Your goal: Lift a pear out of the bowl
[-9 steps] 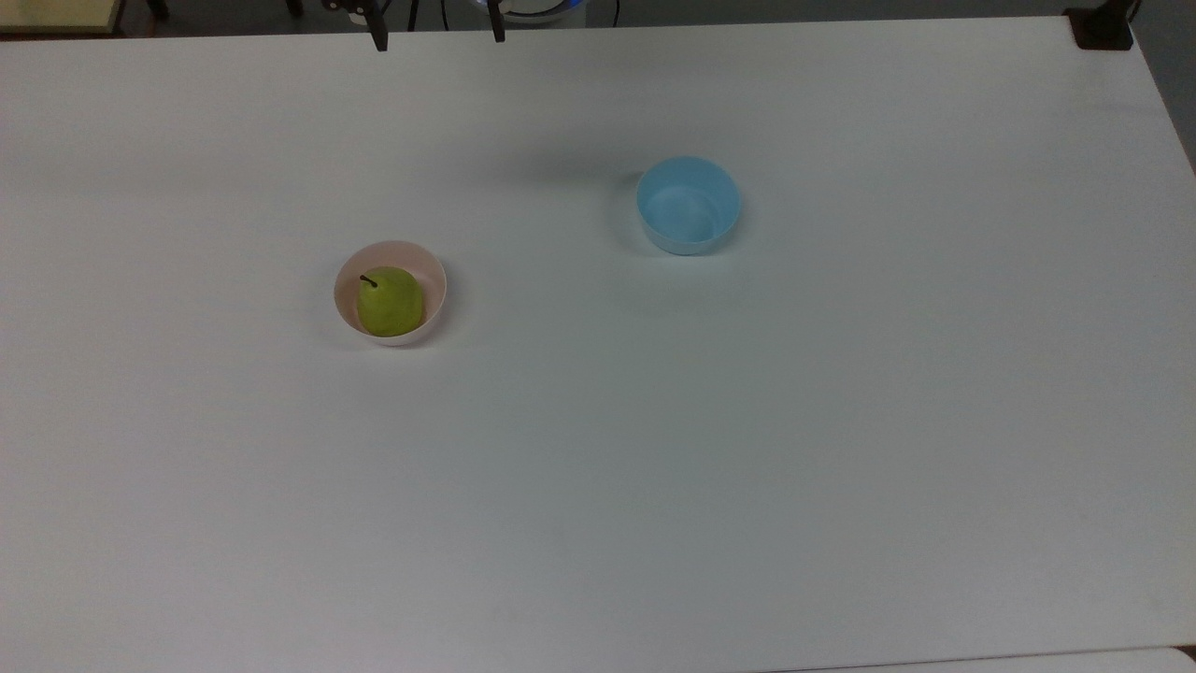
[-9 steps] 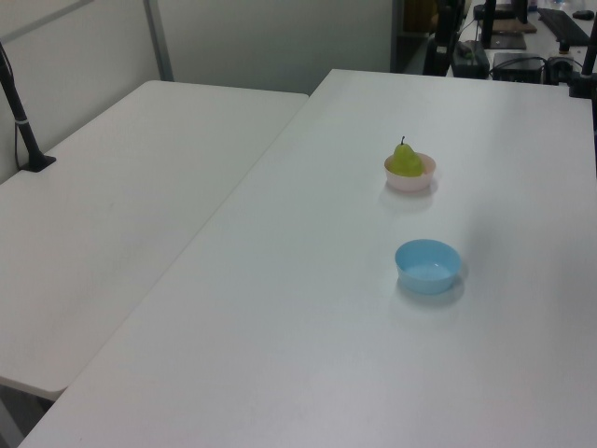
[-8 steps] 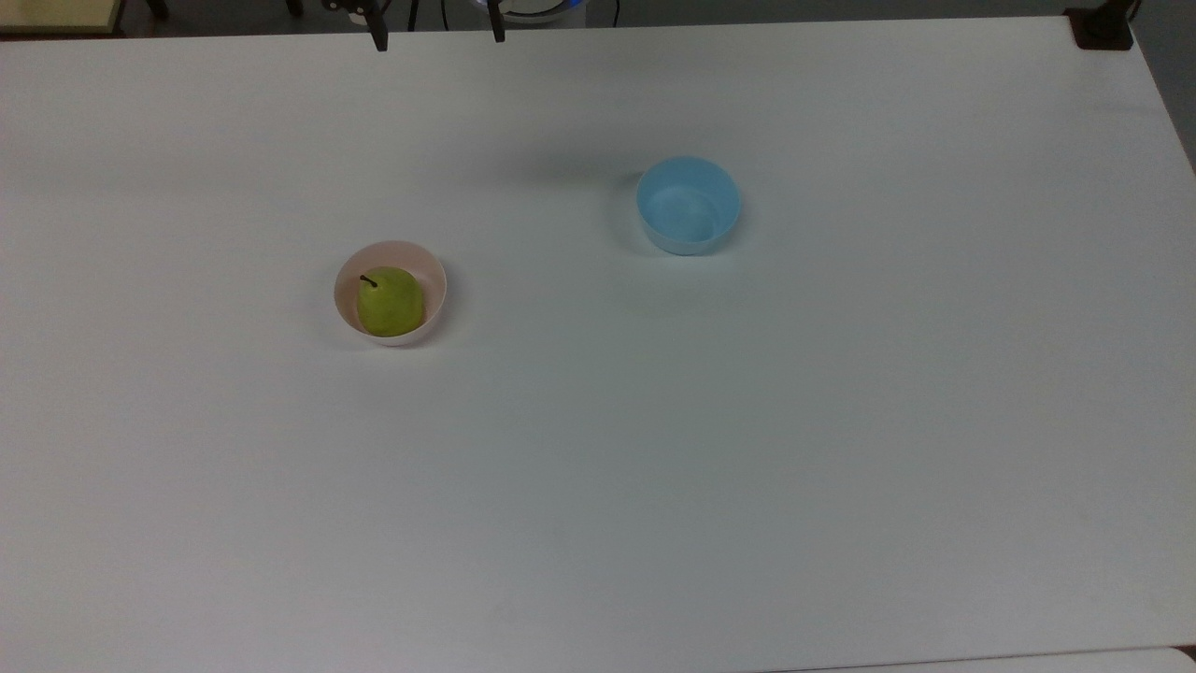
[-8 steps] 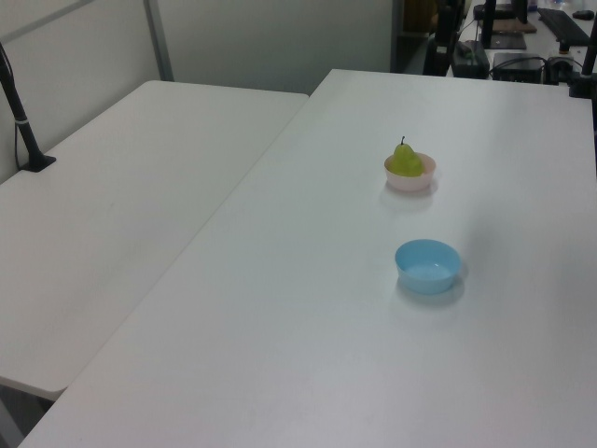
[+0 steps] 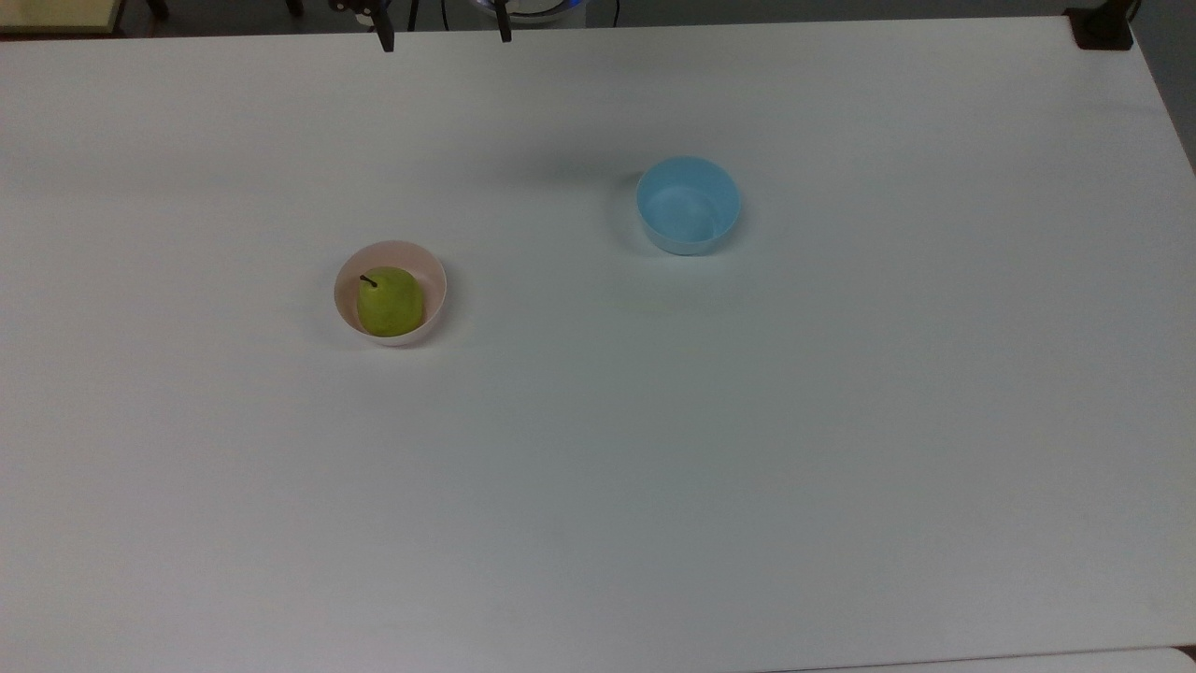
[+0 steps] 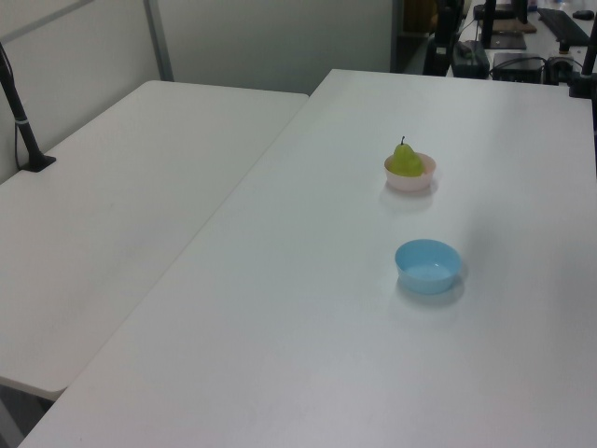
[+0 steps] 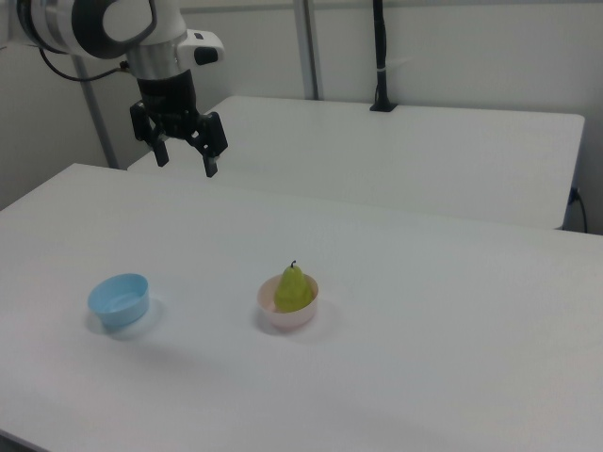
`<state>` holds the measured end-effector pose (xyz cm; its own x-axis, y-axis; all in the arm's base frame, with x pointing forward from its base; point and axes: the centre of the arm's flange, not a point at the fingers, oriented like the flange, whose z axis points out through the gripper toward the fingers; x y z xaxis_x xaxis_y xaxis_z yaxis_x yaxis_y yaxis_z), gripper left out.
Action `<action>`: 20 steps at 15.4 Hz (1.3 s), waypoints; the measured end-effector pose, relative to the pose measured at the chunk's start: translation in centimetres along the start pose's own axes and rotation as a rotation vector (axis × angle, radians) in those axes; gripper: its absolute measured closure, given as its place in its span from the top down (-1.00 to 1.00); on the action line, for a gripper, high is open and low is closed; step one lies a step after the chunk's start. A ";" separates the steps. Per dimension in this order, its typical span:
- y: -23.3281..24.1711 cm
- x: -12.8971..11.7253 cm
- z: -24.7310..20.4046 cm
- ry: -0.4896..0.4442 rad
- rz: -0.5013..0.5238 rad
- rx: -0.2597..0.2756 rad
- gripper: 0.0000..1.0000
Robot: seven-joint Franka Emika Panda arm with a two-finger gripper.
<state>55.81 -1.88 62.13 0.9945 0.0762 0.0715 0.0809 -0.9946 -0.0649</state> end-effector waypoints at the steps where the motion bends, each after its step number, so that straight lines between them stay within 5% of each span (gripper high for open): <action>1: 0.0 0.0 0.0 0.000 0.000 0.000 1.00; 5: 0.0 0.0 0.0 0.000 -0.006 0.000 1.00; 13: 1.2 0.3 1.2 -0.024 -0.183 -0.014 1.00; 20: 2.5 3.7 4.1 -0.030 -0.186 -0.096 1.00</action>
<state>59.97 -3.75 58.16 0.9646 0.2601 0.0438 0.2584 -0.9651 0.0418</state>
